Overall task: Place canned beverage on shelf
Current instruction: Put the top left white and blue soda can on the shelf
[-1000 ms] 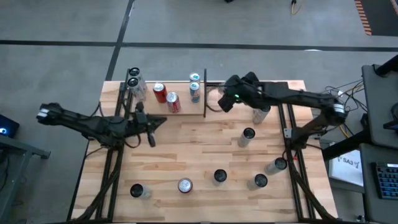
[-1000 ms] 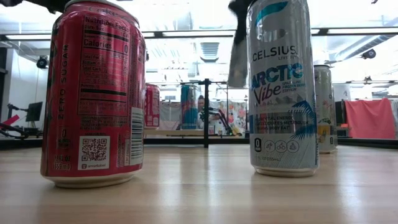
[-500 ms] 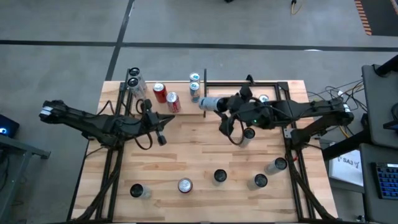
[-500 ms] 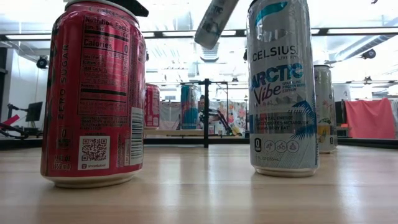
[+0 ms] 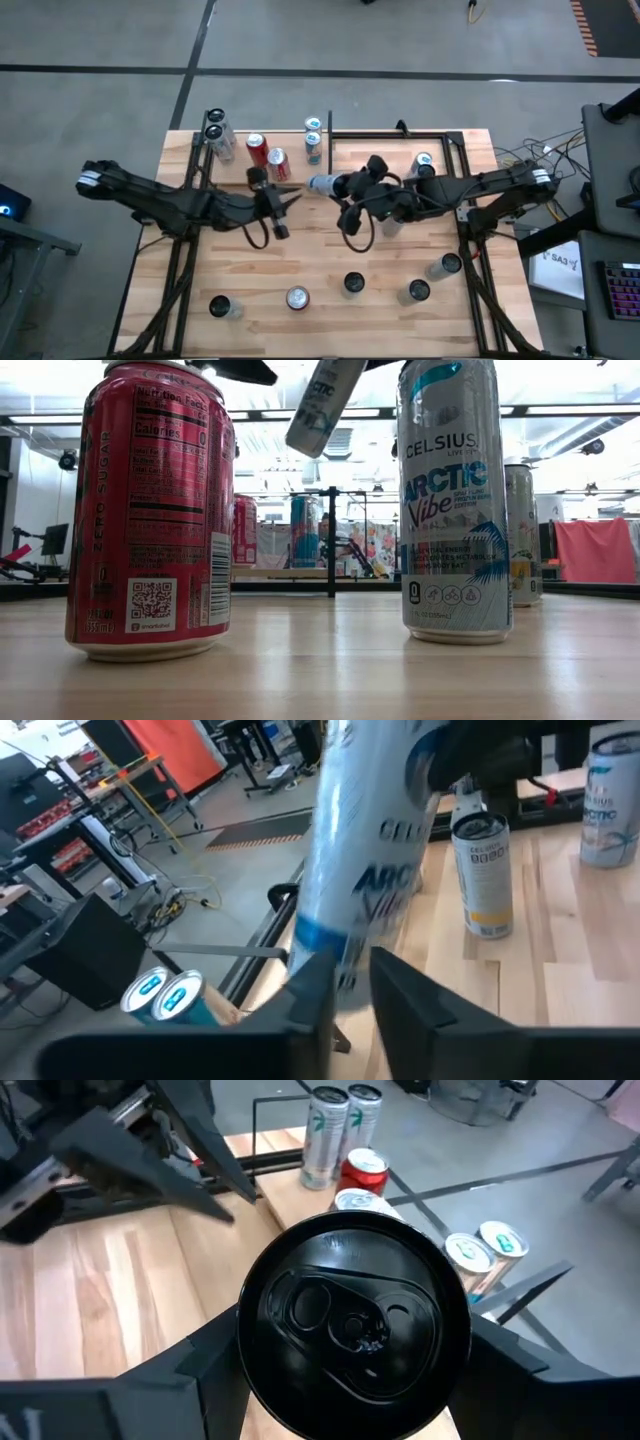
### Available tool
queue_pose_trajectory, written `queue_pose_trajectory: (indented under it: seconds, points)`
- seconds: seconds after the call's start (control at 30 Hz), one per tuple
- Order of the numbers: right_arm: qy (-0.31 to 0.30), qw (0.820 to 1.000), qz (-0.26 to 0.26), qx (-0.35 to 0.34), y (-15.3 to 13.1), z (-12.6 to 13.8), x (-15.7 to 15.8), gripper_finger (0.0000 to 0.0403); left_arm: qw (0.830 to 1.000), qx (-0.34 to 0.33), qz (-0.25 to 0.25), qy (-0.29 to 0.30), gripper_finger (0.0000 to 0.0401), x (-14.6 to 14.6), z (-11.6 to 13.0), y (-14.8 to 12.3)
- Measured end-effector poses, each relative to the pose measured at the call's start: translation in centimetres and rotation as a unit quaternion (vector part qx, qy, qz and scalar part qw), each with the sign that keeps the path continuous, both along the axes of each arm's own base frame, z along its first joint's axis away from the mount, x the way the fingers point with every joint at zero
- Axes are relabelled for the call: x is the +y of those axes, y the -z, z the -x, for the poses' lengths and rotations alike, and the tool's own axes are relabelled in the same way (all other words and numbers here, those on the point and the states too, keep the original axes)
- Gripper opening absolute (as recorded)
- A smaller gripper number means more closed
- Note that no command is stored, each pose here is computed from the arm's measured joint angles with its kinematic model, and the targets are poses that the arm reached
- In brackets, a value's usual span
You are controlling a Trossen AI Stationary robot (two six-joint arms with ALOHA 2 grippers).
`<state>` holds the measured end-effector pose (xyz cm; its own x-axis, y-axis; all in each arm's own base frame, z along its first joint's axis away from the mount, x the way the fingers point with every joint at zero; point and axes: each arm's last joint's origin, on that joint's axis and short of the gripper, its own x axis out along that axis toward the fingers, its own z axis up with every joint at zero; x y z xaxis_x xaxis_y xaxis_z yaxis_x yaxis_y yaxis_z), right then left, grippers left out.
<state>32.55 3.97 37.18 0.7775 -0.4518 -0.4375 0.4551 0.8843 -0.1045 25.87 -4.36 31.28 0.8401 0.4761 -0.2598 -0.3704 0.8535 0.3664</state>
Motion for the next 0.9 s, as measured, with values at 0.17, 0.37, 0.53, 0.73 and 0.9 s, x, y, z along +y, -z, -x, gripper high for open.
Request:
queue_pose_trajectory:
  seconds: [0.17,0.37,0.53,0.73,0.9]
  points:
    - [-0.006,1.0,-0.011,-0.001,0.3,-0.3,0.1,0.0241,1.0,0.02,-0.005,0.0,0.0148,-0.6,-2.3,0.6]
    - [-0.001,1.0,-0.021,-0.005,0.3,-0.4,0.1,0.0241,0.995,0.042,-0.057,-0.07,0.0262,-0.8,-4.7,2.1]
    - [0.003,1.0,-0.023,-0.007,0.3,-0.4,0.1,0.0241,0.989,0.047,-0.074,-0.117,0.0314,-0.8,-5.9,2.7]
    - [-0.001,0.999,-0.033,-0.034,0.1,-0.7,0.2,0.0241,0.989,0.034,-0.074,-0.128,0.0319,-0.3,-7.2,3.2]
    - [-0.018,0.998,-0.045,-0.041,0.0,-0.8,0.3,0.0241,0.987,0.03,-0.085,-0.13,0.0311,0.0,-7.8,3.5]
